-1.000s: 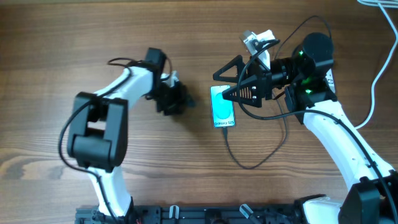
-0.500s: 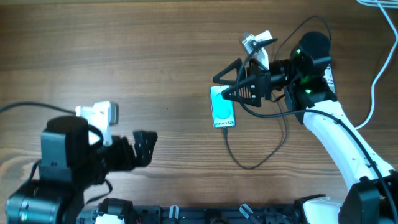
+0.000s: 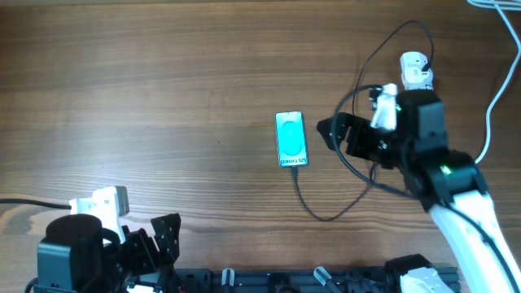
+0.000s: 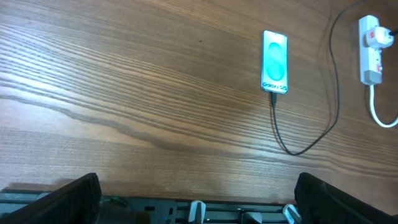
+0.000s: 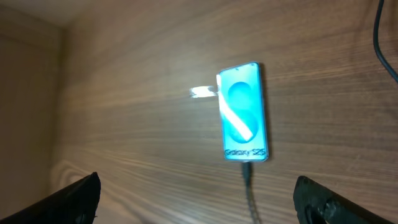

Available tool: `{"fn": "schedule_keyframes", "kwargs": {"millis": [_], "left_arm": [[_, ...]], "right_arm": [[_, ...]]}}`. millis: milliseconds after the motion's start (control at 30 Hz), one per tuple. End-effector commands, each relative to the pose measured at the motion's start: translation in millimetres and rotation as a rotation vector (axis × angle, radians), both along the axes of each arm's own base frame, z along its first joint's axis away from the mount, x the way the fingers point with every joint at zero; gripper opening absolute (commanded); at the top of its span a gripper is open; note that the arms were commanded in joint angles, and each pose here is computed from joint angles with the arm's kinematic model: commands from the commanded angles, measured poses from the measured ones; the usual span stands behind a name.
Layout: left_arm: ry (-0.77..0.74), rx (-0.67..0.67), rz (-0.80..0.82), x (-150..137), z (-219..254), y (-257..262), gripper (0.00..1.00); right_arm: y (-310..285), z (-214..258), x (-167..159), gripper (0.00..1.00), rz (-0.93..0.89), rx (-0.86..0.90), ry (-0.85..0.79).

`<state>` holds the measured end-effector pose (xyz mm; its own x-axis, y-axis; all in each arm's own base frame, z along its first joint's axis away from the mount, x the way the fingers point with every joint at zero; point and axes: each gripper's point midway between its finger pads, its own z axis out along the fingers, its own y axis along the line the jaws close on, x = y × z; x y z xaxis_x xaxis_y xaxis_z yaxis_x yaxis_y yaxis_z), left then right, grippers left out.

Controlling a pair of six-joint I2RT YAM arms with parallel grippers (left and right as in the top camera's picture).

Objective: Plug charger to phone and switch on socket
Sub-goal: 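Move the right gripper over the power strip's rocker switch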

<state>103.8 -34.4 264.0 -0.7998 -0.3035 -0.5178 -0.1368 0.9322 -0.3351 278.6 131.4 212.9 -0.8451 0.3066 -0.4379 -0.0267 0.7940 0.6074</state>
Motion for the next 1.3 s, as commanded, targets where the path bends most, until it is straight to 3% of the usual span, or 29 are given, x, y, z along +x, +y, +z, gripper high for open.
{"fn": "schedule_keyframes", "kwargs": {"millis": [0,67,100,267,433,600,833,900,1033,1267], "left_arm": [[-0.001,-0.002,0.007,0.3,0.3,0.5,1.00],[-0.001,-0.002,0.007,0.3,0.3,0.5,1.00],[-0.001,-0.002,0.007,0.3,0.3,0.5,1.00],[-0.001,-0.002,0.007,0.3,0.3,0.5,1.00],[-0.001,-0.002,0.007,0.3,0.3,0.5,1.00],[-0.001,-0.002,0.007,0.3,0.3,0.5,1.00],[-0.001,-0.002,0.007,0.3,0.3,0.5,1.00],[-0.001,-0.002,0.007,0.3,0.3,0.5,1.00],[-0.001,-0.002,0.007,0.3,0.3,0.5,1.00],[-0.001,-0.002,0.007,0.3,0.3,0.5,1.00]], "right_arm": [[-15.6,7.1,-10.4,0.80,-0.083,-0.033,0.013],[-31.1,-8.2,-11.9,0.14,-0.174,-0.089,0.077],[-31.4,-8.8,-11.2,0.04,-0.189,-0.081,0.087],[-38.0,25.9,-1.3,0.05,-0.387,0.070,0.146],[-111.9,41.1,37.3,0.05,-0.608,-0.023,0.269],[-190.7,-14.6,93.1,0.05,-0.780,-0.030,0.473],[-242.4,-45.5,152.9,0.05,-0.919,-0.170,0.479],[-247.4,-82.5,168.0,0.04,-0.947,-0.158,0.529],[-248.3,-140.2,182.3,0.05,-0.984,-0.092,0.627],[-272.2,-167.2,189.3,0.05,-1.104,0.008,0.659]]}}
